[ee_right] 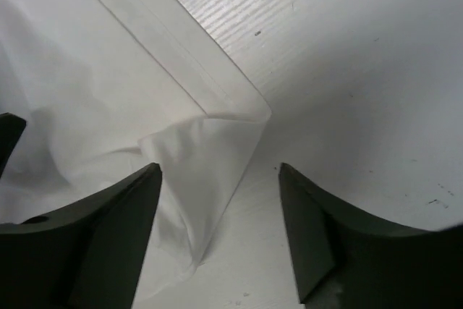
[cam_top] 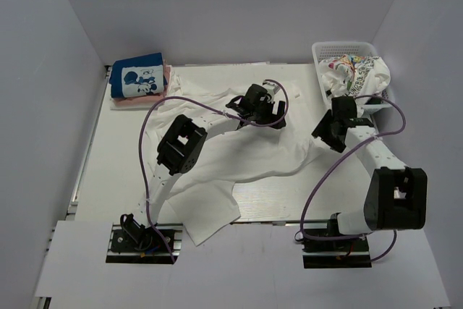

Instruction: Fold and stack the t-shirts

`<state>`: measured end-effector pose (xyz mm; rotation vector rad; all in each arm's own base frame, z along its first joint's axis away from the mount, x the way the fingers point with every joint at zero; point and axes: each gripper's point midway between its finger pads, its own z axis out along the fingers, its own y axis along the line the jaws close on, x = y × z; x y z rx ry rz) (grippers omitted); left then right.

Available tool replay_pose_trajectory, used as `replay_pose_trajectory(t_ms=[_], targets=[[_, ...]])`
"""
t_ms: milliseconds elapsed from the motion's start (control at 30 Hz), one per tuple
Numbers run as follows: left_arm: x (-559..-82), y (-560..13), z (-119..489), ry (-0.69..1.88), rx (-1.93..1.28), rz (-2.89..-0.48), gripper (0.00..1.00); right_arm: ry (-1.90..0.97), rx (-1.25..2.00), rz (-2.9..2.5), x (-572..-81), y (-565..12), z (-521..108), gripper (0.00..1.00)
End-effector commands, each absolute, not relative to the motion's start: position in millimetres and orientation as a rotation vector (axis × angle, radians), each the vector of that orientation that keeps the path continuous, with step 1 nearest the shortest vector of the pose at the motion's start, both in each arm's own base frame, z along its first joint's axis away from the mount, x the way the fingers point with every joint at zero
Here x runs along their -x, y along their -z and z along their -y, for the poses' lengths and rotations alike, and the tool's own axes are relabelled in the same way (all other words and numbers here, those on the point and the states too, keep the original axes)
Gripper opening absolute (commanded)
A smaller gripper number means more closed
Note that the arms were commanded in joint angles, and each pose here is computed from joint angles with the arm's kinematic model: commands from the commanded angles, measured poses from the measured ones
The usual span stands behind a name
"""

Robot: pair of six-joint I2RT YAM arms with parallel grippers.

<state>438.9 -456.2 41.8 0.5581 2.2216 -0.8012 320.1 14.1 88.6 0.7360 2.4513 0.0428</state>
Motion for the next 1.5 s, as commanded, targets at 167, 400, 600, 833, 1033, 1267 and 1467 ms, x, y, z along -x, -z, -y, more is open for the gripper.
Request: replay_pose_trajectory(t_ms=[167,400,600,833,1033,1267,1467], targets=[[-426,0,427,0.710,-0.542,-2.381,1.00,-0.169,-0.726,-2.540,-345,-63,-38,0.54],[-426,0,427,0.710,-0.542,-2.381,1.00,-0.261,-0.720,-2.587,-345,-40,-53,0.54],[-424,3,425,0.710,-0.532,-2.394,1.00,-0.276,-0.712,-2.572,-355,-39,-57,0.50],[-425,2,427,0.714,-0.531,-2.384,1.00,-0.211,-0.745,-2.608,-350,-25,-49,0.19],[-424,6,424,0.700,-0.527,-2.393,1.00,-0.207,-0.729,-2.598,-351,-29,-49,0.00],[-427,10,419,0.666,-0.511,-2.393,1.00,-0.159,-0.715,-2.588,-339,-51,-42,0.00],[-426,30,410,0.603,-0.481,-2.441,1.00,-0.007,-0.753,-2.631,-268,-66,-19,0.00]])
